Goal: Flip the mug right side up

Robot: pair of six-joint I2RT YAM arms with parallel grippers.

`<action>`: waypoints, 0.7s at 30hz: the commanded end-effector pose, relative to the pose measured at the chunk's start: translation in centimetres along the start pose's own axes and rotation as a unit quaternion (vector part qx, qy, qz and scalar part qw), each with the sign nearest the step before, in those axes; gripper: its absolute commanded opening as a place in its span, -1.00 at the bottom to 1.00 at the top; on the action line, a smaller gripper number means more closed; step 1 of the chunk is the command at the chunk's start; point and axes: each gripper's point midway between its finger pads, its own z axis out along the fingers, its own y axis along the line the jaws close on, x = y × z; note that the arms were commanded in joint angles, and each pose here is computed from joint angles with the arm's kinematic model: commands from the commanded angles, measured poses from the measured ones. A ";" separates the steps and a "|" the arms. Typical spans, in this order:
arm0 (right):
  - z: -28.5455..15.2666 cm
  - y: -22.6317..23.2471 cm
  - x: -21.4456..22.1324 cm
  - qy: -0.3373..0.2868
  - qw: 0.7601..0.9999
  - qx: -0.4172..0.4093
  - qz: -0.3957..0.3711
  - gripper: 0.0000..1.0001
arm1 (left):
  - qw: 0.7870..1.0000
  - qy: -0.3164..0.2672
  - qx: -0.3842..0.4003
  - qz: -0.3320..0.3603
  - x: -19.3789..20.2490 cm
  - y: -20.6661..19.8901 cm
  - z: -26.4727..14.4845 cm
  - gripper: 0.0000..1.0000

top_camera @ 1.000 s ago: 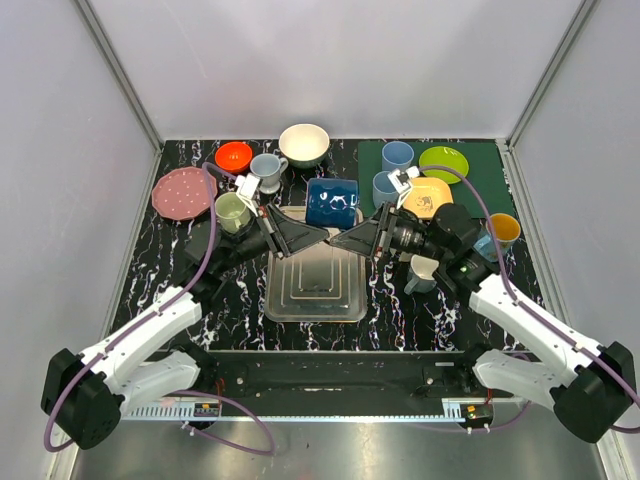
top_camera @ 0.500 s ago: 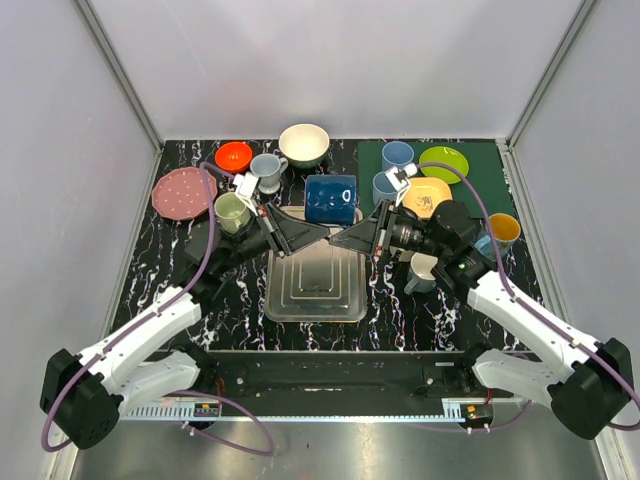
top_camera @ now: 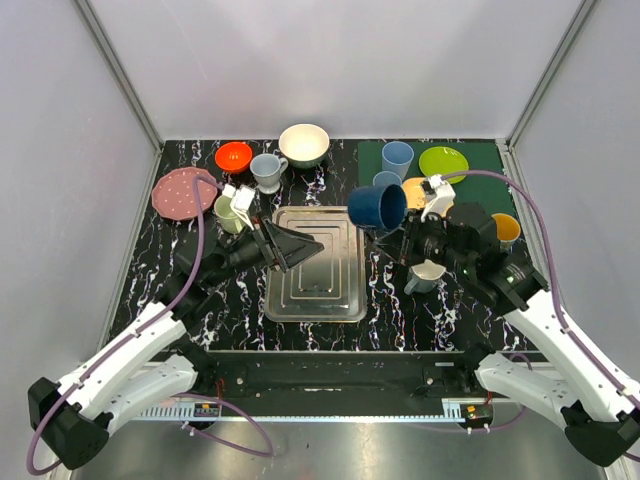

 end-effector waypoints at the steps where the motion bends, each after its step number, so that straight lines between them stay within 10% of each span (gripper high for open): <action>1: -4.5 -5.5 -2.4 -0.051 0.981 0.183 -0.045 -1.00 | 0.996 -0.026 -0.082 0.014 -1.2 2.8 -0.8 0.42; 6: -10.5 -11.7 -1.4 -0.057 0.921 0.386 -0.014 -1.00 | 0.988 -0.058 -0.139 0.026 -1.8 4.9 -2.0 0.42; 21: -13.8 -17.4 5.4 -0.069 0.837 0.528 0.124 -1.00 | 0.981 -0.031 -0.192 0.004 0.9 8.3 -2.9 0.41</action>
